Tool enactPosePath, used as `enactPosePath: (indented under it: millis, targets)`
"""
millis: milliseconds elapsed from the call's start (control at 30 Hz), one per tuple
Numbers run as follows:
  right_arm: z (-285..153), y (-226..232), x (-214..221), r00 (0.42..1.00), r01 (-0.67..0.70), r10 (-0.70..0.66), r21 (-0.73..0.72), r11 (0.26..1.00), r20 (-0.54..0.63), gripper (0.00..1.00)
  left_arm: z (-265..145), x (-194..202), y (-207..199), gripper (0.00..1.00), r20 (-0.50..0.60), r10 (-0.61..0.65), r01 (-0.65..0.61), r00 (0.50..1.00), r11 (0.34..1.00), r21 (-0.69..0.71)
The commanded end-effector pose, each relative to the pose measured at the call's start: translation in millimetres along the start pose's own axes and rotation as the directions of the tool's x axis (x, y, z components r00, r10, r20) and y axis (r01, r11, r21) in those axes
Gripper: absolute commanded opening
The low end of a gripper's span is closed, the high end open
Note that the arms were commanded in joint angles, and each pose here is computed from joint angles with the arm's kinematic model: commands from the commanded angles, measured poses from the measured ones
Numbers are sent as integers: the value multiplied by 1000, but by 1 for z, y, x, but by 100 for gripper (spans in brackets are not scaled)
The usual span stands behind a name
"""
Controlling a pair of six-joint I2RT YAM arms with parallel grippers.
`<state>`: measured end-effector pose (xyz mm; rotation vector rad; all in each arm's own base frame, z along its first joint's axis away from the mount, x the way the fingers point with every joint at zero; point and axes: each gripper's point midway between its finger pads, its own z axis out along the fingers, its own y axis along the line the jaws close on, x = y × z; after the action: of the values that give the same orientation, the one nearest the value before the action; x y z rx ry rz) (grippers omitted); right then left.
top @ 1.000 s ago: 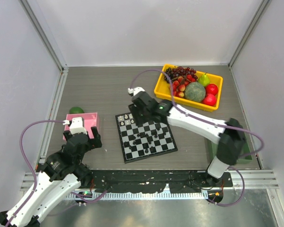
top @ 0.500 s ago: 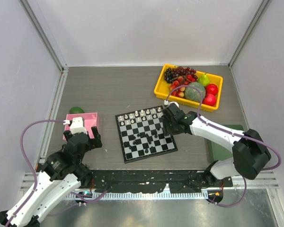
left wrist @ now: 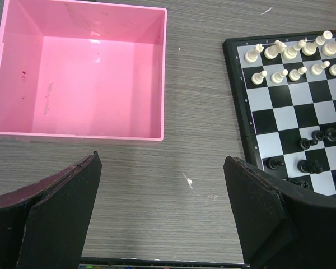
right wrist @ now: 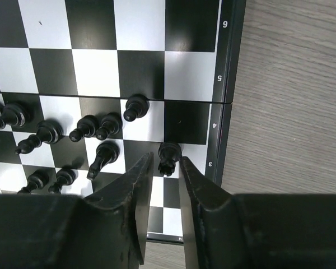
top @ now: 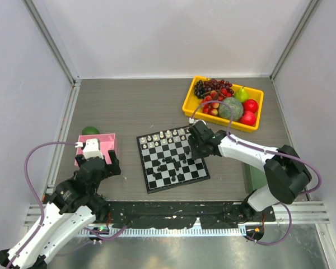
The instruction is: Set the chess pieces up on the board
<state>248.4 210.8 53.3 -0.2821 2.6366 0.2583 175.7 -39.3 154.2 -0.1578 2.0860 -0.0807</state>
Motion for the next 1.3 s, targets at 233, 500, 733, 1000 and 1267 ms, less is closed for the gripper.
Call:
enactPosePath:
  millis: [233,500,733,1000,1267]
  targets:
    - [2,2,-21,999,5,-5,-11,1000,54,21,3,-6,-4,99,19,-13,13,1000,1000,4]
    - [-17,1,-10,998,-14,17,-47,999,63,15,2,-6,-5,99,21,-12,12,1000,1000,8]
    - [-35,-7,12,997,-41,44,-59,997,61,15,2,-7,-6,99,20,-8,8,1000,1000,13]
    - [-38,-9,37,999,-45,46,-68,997,23,15,3,-6,-6,99,17,-7,7,1000,1000,13]
    - [-34,-6,52,1000,-28,28,-52,998,-10,15,3,-6,-7,99,18,-5,5,1000,1000,17]
